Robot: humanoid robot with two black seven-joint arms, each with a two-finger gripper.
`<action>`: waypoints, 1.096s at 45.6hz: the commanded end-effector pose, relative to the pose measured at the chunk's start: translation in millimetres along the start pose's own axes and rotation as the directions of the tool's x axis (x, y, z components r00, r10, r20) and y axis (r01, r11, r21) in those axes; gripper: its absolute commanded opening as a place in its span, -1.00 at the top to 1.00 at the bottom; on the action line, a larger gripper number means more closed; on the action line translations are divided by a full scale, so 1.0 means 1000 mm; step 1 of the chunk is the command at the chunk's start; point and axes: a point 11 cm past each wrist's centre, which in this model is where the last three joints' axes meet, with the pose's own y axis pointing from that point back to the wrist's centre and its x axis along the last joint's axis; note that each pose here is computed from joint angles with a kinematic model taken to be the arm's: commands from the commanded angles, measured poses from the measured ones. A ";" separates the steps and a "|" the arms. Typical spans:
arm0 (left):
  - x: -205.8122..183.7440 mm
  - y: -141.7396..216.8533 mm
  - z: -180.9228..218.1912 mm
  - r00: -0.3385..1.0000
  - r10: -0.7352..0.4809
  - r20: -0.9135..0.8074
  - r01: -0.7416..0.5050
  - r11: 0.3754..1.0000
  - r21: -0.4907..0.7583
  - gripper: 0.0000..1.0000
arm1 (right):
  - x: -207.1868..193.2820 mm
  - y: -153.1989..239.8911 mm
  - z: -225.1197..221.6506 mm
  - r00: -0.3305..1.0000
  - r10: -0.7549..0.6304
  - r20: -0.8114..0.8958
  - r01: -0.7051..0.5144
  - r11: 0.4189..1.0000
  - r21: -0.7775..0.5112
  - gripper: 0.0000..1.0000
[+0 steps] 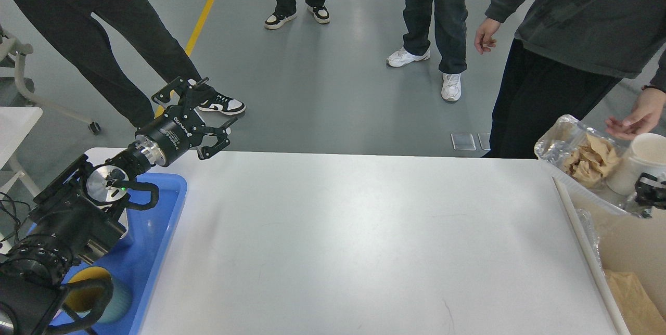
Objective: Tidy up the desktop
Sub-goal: 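Withdraw the left arm and carry the foil container to the white bin, then release the foil container into the white bin and raise the right gripper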
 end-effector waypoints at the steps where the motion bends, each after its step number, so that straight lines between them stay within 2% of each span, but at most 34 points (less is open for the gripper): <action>1: 0.000 0.000 -0.002 1.000 -0.002 -0.001 0.002 1.000 0.002 -0.93 | -0.003 0.000 0.043 0.997 0.057 0.054 -0.052 0.995 -0.087 1.00; 14: -0.002 -0.003 -0.012 1.000 -0.007 -0.012 0.007 1.000 0.015 -0.93 | -0.022 0.004 0.125 0.965 0.171 0.199 -0.115 0.958 -0.262 1.00; 22: 0.001 0.000 -0.023 1.000 -0.001 -0.024 0.001 1.000 0.023 -0.93 | -0.047 -0.009 0.148 0.944 0.204 0.261 -0.112 0.938 -0.327 1.00; 33: 0.008 0.007 -0.032 0.999 0.015 -0.034 -0.014 0.999 0.030 -0.93 | -0.075 -0.031 0.149 0.909 0.247 0.337 -0.119 0.927 -0.357 1.00; 34: 0.008 0.008 -0.033 0.999 0.011 -0.035 -0.010 0.999 0.030 -0.93 | -0.078 -0.033 0.149 0.905 0.252 0.342 -0.121 0.925 -0.361 0.76; 35: 0.009 0.009 -0.033 0.999 0.012 -0.035 -0.010 0.999 0.031 -0.93 | -0.079 -0.034 0.149 0.903 0.259 0.343 -0.126 0.923 -0.364 0.33; 36: 0.011 0.011 -0.035 0.999 0.015 -0.036 -0.014 0.999 0.033 -0.93 | -0.081 -0.036 0.148 0.901 0.262 0.345 -0.128 0.922 -0.365 0.07; 38: 0.013 0.013 -0.035 0.999 0.014 -0.035 -0.013 0.999 0.032 -0.93 | -0.084 -0.039 0.147 0.901 0.263 0.346 -0.128 0.922 -0.366 0.05; 41: 0.012 0.013 -0.035 0.999 0.006 -0.035 -0.005 1.000 0.031 -0.93 | -0.087 -0.041 0.145 0.901 0.259 0.349 -0.125 0.924 -0.362 -0.18; 44: 0.013 0.015 -0.037 0.999 0.006 -0.037 -0.005 0.999 0.033 -0.93 | -0.087 -0.042 0.144 0.896 0.268 0.354 -0.133 0.922 -0.362 -0.24; 48: 0.017 0.019 -0.039 0.999 0.014 -0.039 -0.013 0.999 0.034 -0.93 | -0.088 -0.043 0.143 0.892 0.274 0.358 -0.138 0.922 -0.362 -0.60; 50: 0.017 0.020 -0.039 0.999 0.015 -0.040 -0.014 0.999 0.035 -0.93 | -0.088 -0.043 0.143 0.892 0.274 0.358 -0.138 0.922 -0.362 -0.71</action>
